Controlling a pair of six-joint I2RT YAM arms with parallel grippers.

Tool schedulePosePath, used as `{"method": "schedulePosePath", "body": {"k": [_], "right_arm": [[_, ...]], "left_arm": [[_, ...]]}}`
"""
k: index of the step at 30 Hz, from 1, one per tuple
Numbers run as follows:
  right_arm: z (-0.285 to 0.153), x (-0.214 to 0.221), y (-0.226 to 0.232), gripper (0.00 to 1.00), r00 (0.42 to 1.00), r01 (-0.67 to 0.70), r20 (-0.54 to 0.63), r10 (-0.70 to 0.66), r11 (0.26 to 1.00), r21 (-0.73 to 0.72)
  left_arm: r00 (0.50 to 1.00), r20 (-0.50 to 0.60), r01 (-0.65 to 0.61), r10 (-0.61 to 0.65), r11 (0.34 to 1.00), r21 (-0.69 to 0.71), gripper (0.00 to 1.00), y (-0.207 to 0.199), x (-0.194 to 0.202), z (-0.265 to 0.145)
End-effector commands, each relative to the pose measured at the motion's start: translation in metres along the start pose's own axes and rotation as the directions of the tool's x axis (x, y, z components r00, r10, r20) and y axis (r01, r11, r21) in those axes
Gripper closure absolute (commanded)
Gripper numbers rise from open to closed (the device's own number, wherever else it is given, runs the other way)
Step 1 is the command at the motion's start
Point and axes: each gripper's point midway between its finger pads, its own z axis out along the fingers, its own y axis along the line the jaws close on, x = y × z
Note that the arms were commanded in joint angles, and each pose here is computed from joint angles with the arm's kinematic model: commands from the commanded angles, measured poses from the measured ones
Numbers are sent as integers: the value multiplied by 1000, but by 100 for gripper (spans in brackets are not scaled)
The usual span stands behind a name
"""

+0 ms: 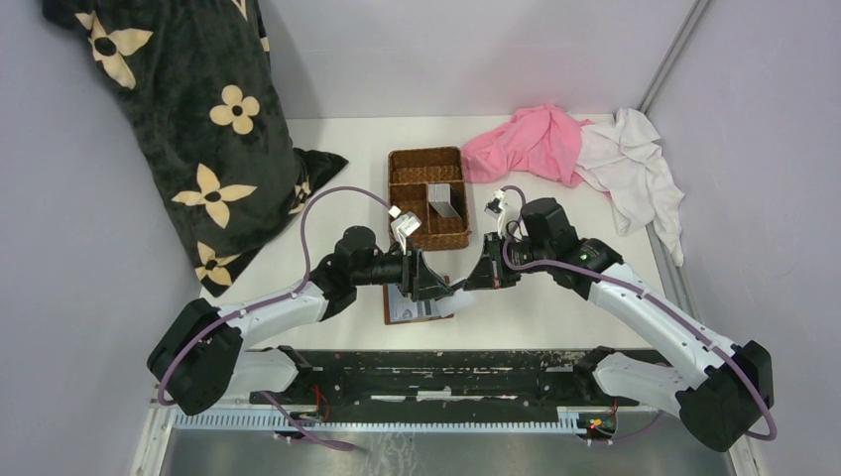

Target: Put the credit cards into the card holder

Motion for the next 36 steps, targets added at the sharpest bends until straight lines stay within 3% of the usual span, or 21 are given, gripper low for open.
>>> {"method": "schedulePosePath", "body": {"k": [1,5,10,20,24,29,36], "right_arm": [[2,-7,3,99,1000,-1,17,2,997,-73],[6,-6,0,99,1000,-23,6,23,994,-105],[10,-9,1,99,999,-41,-6,40,988,-151],[8,-21,-5,99,997,-70,16,73,983,-168],[9,-24,-8,98,996,-80,21,85,982,-171],[8,-31,-15,71,996,-67,56,74,990,-121],[5,-44,-34,61,987,-45,152,44,999,5]], "left_arm": [[997,22,-69,67,992,109,33,-20,-6,0],[999,-1,-52,53,988,143,41,-22,-1,2],[998,-59,-3,15,979,203,62,-23,8,8],[998,-65,4,10,977,214,97,-24,10,9],[999,-54,18,-6,977,215,97,-22,10,10],[999,1,35,-36,989,147,97,-11,7,10],[981,178,85,-79,996,-25,97,14,-5,-3]]}}
